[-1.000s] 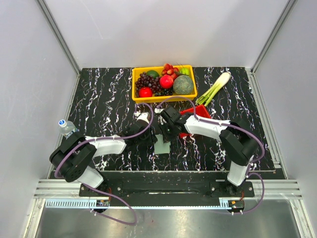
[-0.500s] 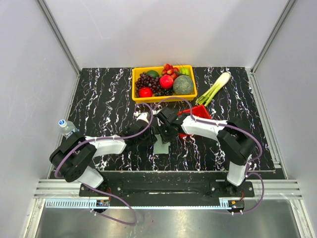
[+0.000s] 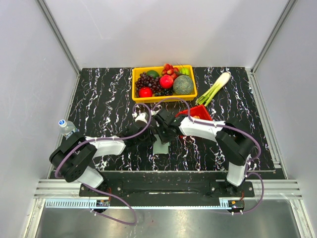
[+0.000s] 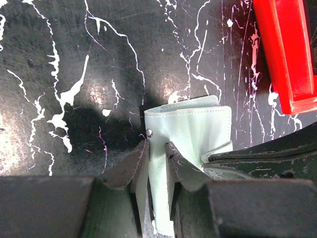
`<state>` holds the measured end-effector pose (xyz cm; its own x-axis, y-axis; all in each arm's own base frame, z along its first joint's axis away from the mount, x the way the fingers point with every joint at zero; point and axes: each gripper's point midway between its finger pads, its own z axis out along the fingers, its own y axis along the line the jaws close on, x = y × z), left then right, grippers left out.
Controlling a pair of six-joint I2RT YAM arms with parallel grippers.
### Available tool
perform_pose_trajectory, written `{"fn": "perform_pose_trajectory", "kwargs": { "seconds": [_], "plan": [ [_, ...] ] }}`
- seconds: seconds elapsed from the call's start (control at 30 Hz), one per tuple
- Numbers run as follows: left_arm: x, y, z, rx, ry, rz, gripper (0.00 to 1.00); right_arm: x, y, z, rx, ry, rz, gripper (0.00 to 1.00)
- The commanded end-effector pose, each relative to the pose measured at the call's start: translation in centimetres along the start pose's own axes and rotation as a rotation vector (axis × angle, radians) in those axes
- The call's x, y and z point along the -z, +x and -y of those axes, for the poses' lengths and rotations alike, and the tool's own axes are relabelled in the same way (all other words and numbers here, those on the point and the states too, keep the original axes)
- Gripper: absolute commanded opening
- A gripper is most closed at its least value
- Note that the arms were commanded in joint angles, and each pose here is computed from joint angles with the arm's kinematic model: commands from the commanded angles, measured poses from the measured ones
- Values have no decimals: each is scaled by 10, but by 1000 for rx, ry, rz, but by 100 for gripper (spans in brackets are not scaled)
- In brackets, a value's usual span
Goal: Put the credit cards into the card holder
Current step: Close the card holder at the center of the board.
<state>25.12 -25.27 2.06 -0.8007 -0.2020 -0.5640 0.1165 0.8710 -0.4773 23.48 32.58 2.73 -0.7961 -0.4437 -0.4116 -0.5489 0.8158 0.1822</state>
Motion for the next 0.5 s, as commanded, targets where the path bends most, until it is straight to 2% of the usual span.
{"fn": "perform_pose_trajectory", "kwargs": {
  "seconds": [0.0,0.23,0.47],
  "plan": [
    [0,4,9,29,53,4,20,-41,67,0,-53,27,-199,0],
    [2,5,8,50,63,20,19,-48,83,5,-137,73,-228,0],
    [2,7,7,61,69,23,18,-42,88,11,-157,96,-178,0]
  ]
}}
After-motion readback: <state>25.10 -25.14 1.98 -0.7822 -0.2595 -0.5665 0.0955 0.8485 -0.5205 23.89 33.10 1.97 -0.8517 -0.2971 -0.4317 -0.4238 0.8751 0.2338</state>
